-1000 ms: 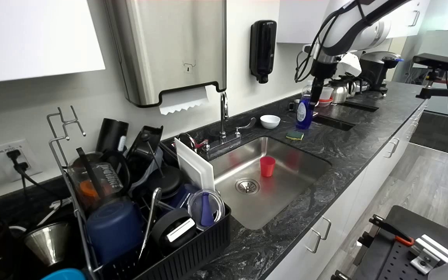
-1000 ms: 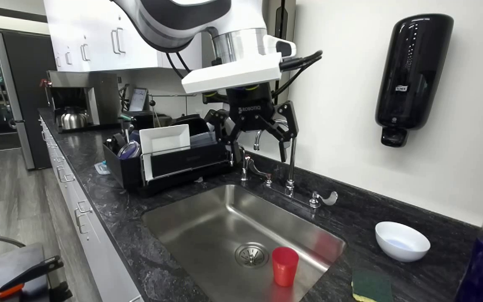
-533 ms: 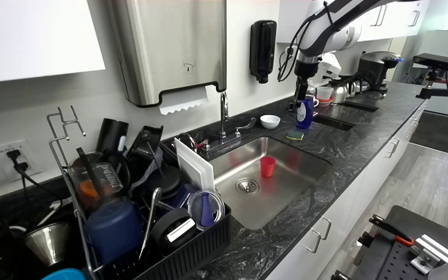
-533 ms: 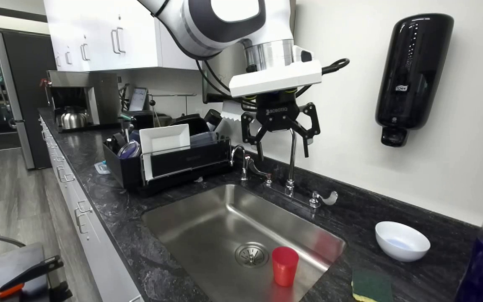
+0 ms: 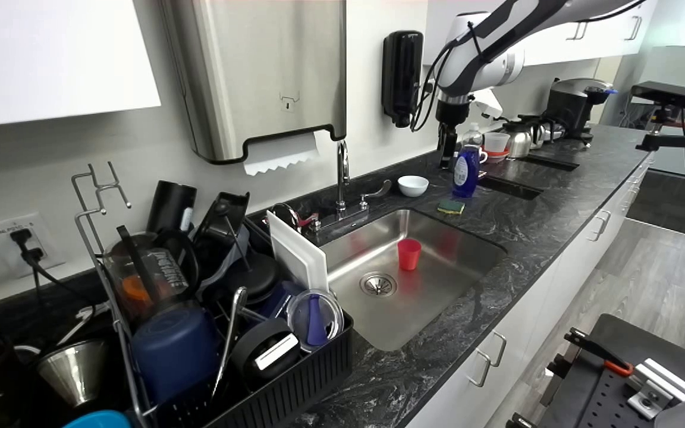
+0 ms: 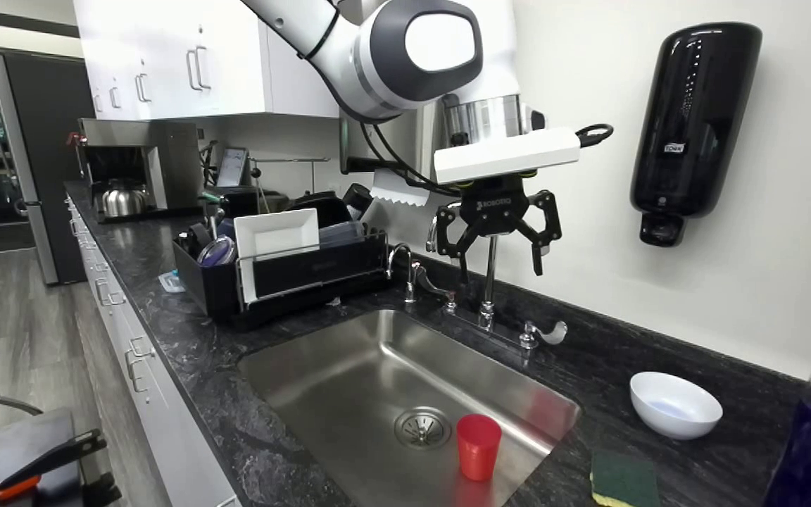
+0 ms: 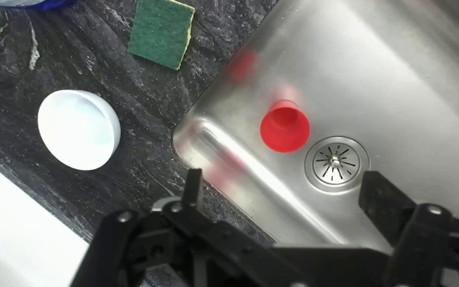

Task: Use the faucet handle on the right to open the faucet

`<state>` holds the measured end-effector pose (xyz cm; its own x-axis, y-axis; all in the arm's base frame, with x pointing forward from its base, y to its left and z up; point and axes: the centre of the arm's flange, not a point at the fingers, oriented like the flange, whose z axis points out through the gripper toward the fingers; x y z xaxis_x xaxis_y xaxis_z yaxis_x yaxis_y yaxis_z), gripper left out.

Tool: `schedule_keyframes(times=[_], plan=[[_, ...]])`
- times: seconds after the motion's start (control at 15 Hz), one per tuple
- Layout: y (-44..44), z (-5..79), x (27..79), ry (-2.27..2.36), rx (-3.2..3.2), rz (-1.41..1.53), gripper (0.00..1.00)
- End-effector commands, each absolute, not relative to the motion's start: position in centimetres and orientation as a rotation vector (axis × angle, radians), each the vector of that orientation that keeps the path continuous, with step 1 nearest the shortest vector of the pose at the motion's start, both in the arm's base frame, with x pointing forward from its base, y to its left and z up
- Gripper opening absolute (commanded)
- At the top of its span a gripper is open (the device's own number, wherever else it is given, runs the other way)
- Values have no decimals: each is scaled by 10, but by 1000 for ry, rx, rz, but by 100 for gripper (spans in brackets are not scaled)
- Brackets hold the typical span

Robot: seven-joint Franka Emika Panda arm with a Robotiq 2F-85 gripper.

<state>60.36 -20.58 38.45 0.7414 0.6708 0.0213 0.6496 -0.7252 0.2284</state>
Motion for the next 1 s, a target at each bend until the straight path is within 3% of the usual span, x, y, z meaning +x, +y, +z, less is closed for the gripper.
schedule_keyframes(times=[0.0,0.93], plan=[[-211,378,622,1100,2720,158,100],[-199,381,629,1039,2734,165,100]])
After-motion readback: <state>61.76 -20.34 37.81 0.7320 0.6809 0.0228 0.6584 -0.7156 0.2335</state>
